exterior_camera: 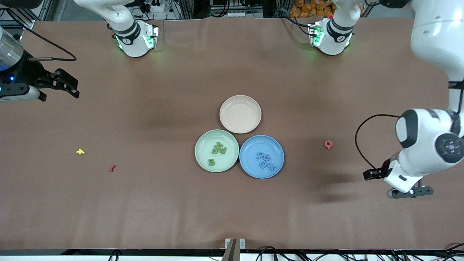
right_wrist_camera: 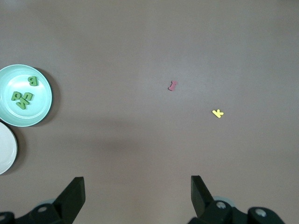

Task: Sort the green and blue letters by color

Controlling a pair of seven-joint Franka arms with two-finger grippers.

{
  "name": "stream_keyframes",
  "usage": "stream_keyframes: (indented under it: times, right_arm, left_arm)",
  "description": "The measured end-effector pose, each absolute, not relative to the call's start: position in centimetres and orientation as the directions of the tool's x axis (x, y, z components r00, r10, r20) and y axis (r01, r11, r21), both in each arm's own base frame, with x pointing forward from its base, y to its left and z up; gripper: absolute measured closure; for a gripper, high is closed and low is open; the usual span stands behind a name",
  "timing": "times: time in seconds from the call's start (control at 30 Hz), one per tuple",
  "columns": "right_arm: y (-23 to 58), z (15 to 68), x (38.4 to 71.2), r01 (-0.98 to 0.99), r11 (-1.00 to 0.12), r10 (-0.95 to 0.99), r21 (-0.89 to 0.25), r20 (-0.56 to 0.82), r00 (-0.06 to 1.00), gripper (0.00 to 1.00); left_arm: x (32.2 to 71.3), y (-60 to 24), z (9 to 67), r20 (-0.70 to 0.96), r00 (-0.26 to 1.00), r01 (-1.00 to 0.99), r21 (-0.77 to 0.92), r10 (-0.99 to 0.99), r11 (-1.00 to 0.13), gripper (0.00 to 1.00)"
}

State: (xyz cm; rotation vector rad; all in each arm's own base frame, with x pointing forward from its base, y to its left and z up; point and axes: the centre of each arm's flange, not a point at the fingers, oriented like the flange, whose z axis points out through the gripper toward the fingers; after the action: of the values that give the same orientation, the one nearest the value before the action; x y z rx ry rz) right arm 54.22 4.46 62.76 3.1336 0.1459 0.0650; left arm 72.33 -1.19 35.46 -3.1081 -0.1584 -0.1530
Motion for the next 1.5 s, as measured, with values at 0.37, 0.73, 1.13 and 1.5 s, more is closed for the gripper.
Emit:
stream_keyframes:
  times: [0.37,0.73,1.13,1.5]
  right_arm:
    - [4.5,62.8,54.2,0.093,-0.996,0.093,0.006,0.041,0.995,0.0]
    - [4.6,62.7,54.2,0.095,-0.995,0.095,0.006,0.04,0.995,0.0]
    - [4.6,62.7,54.2,0.096,-0.995,0.096,0.006,0.037,0.995,0.0]
    - [5.4,62.3,54.3,0.11,-0.994,0.11,0.006,0.03,0.993,0.0]
  left_arm:
    - [70.0,-2.5,49.2,0.241,0.966,0.1,0.004,0.098,-0.995,0.0]
    - [67.3,-4.7,55.7,0.281,0.957,0.074,0.016,0.075,-0.997,0.0]
    - [63.0,-5.1,61.1,0.223,0.971,0.08,0.016,0.082,-0.997,0.0]
    - [57.3,-4.9,66.3,0.179,0.98,0.093,-0.005,0.091,-0.996,0.0]
